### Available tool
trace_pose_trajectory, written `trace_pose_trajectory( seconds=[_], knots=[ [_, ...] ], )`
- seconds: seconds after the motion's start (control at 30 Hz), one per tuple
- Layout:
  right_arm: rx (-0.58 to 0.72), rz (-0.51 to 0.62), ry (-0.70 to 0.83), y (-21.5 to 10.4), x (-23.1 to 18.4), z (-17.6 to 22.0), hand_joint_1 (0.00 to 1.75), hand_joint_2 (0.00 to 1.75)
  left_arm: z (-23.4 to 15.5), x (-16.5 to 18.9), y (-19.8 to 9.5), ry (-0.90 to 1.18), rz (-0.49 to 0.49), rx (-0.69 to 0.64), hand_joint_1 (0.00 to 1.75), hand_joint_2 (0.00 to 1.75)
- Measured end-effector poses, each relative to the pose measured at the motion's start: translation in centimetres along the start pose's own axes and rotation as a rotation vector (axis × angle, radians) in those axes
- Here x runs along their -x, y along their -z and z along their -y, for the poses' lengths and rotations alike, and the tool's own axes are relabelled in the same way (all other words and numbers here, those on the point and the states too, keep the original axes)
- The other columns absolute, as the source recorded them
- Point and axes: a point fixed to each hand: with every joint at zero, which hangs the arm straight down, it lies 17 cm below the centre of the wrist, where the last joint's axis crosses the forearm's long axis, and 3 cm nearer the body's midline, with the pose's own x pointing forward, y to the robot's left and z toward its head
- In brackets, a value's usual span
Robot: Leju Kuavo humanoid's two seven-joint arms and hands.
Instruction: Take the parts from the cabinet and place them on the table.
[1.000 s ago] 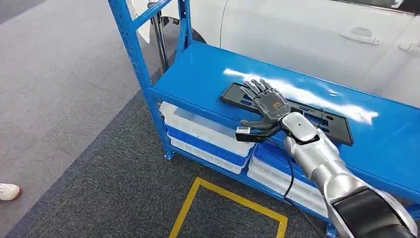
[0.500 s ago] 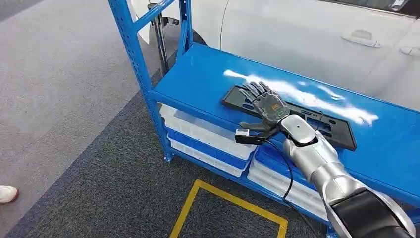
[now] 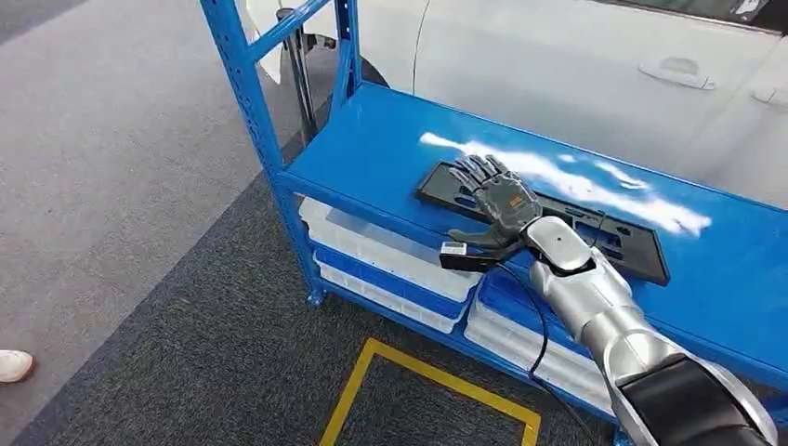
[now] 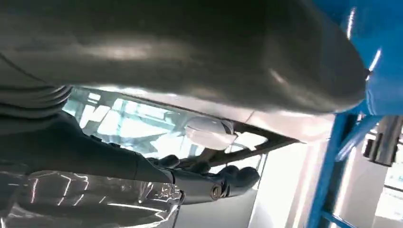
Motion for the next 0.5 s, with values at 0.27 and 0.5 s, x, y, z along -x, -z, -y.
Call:
trace_pose_trajectory(
  seconds=[0.27,0.5],
  knots=[
    [-0.007,-0.002,0.030,-0.27,-0.17,-0.57,0.00,0.00,0.20,0.30,-0.05,0.000,-0.004,0.005,0.00,0.00],
    [-0.014,-0.008,0.044,-0.24,-0.18,-0.68,0.00,0.00,0.07,0.33,-0.03,0.001,-0.004,0.004,0.00,0.00]
  ],
)
